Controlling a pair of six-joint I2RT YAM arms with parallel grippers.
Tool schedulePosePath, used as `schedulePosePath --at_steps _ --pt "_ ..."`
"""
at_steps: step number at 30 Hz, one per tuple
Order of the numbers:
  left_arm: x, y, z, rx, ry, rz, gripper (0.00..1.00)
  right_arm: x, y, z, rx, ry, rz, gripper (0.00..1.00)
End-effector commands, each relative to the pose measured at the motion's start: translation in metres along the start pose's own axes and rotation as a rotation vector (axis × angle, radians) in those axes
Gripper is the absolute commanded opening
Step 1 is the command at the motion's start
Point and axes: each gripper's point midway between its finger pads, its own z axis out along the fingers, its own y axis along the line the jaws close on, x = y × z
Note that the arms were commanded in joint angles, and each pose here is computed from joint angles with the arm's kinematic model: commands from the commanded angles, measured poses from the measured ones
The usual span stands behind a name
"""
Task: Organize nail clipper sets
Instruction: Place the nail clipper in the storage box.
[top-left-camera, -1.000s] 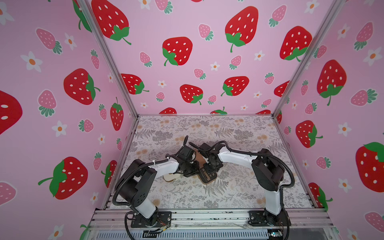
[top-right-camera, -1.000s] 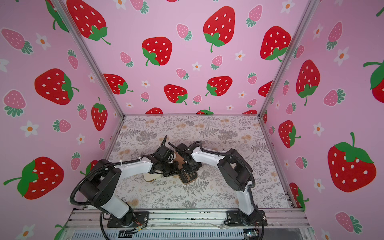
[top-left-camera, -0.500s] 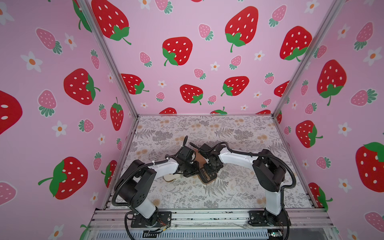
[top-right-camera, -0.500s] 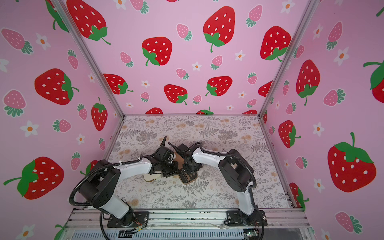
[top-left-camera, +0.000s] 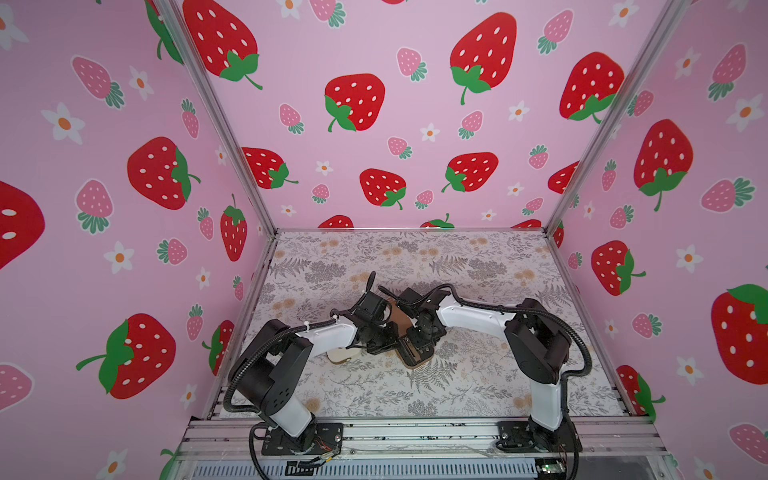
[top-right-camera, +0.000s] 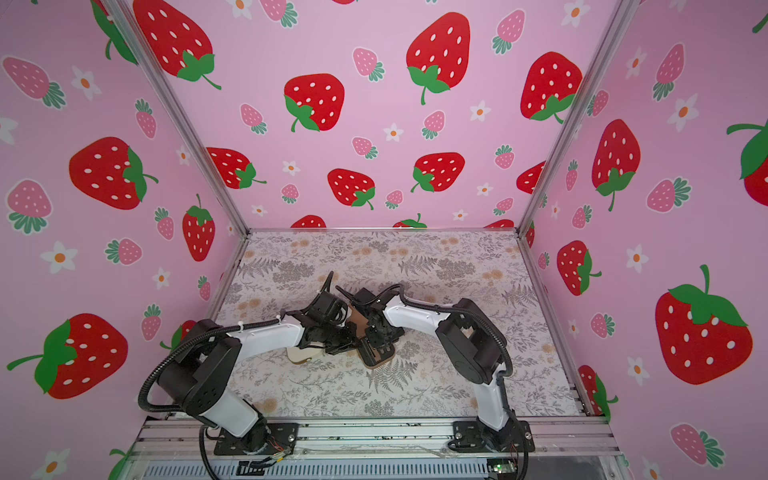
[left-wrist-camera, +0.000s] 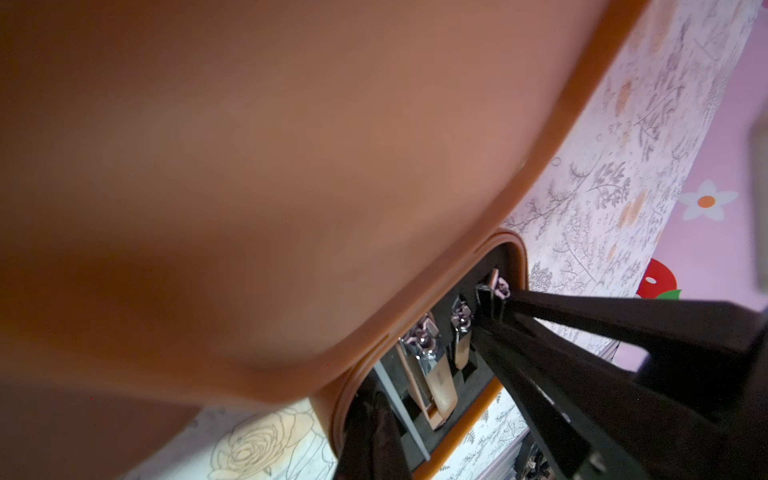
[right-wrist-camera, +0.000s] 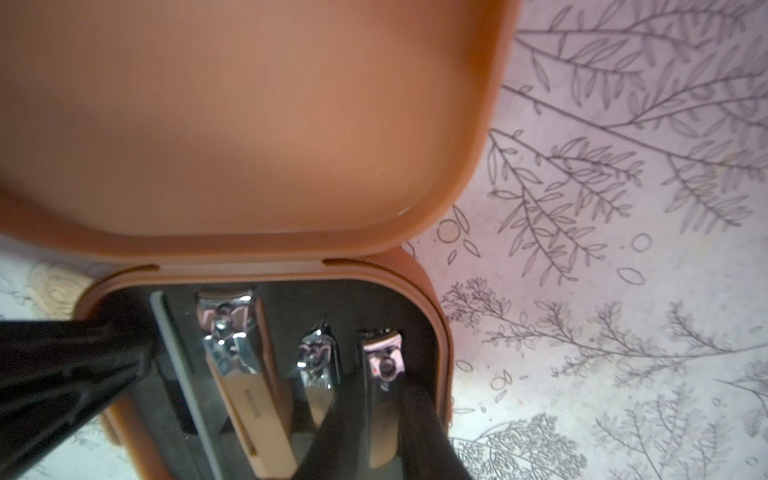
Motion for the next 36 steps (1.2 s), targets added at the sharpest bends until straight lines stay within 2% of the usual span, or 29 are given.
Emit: schedulePosePath --at_steps 1,14,20,22,30,36 --pt "0.014 0.024 0.002 -0.083 0.048 -0.034 0.00 0.031 -0.064 0.010 0.263 0.122 0.006 0.24" --pt "0.012 0.021 0.002 -0.079 0.049 -0.030 0.00 0.002 -0.046 -0.041 0.146 -0.018 -0.002 0.27" --pt "0.012 0.021 0.003 -0.078 0.049 -0.030 0.00 -0.001 -0.041 -0.040 0.115 -0.028 -0.003 0.28" --pt "0.012 0.021 0.003 -0.077 0.049 -0.028 0.00 -0.004 -0.036 -0.037 0.088 -0.032 -0.016 0.32" --pt "0.012 0.021 0.002 -0.079 0.050 -0.029 0.00 -0.022 -0.011 -0.038 -0.127 -0.091 -0.090 0.43" --pt "0.012 0.022 0.003 -0.080 0.049 -0.030 0.00 -0.023 -0.010 -0.033 -0.206 -0.083 -0.120 0.47"
